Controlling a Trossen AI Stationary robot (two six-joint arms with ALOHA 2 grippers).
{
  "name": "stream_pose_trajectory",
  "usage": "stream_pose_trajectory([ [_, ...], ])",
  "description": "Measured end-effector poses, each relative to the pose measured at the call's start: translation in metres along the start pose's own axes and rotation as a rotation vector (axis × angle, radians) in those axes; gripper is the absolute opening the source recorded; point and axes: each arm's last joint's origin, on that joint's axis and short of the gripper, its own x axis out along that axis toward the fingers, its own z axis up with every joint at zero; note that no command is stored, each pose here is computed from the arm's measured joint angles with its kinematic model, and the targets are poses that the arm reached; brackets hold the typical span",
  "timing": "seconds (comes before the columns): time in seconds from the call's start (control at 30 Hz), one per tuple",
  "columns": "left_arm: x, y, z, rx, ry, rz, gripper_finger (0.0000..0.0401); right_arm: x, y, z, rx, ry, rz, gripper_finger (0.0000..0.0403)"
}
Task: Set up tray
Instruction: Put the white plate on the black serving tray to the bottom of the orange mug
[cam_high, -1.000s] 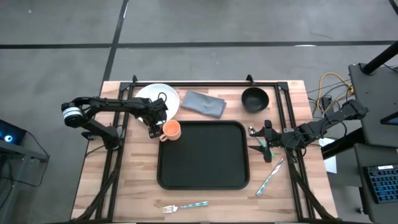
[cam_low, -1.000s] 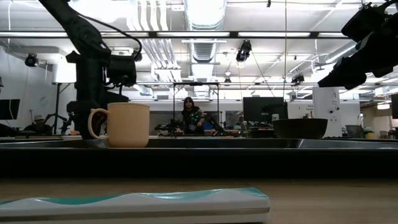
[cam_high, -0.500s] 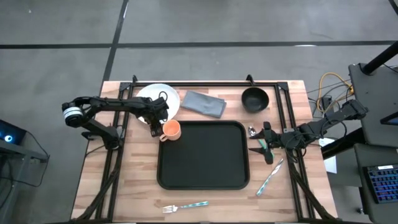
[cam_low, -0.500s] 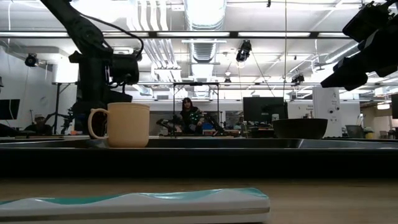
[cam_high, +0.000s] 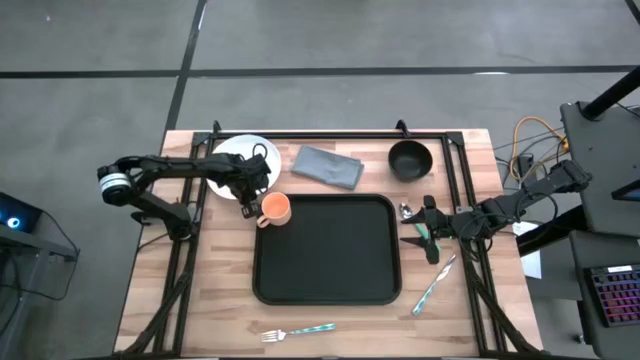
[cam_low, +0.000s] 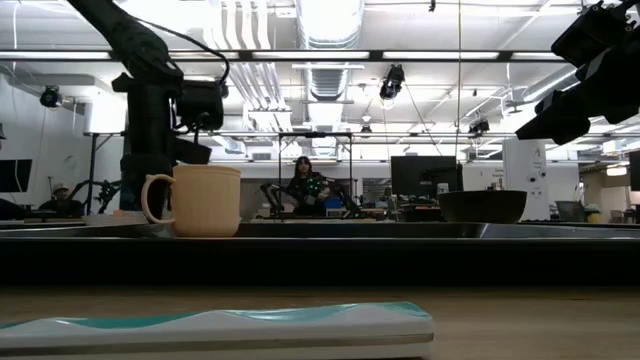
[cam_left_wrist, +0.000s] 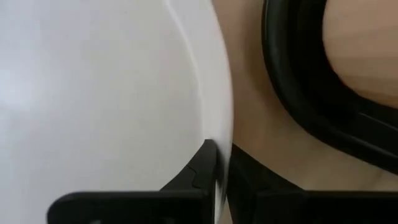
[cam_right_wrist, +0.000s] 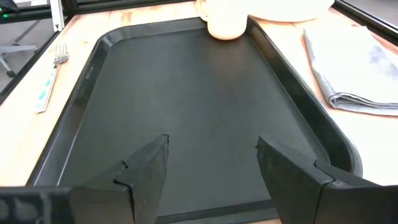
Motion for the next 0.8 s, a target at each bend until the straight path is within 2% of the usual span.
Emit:
stream_pose_trajectory([
  [0.23,-0.032,-0.005,0.004,-0.057,-0.055,-0.009,0.0,0.0,0.0,0.001,0.008,-0.011,0.003,0.023],
  [0.5,-0.09,-0.02,0.015,-0.036,-0.099,0.027,0.0002,0.0,0.001,0.002,0.008,-0.018,0.004,0.0228],
  [0.8,-0.157,-0.046,0.036,0.04,-0.236,0.076,0.0001,0.0,0.001,0.002,-0.007,-0.019,0.003,0.0228],
])
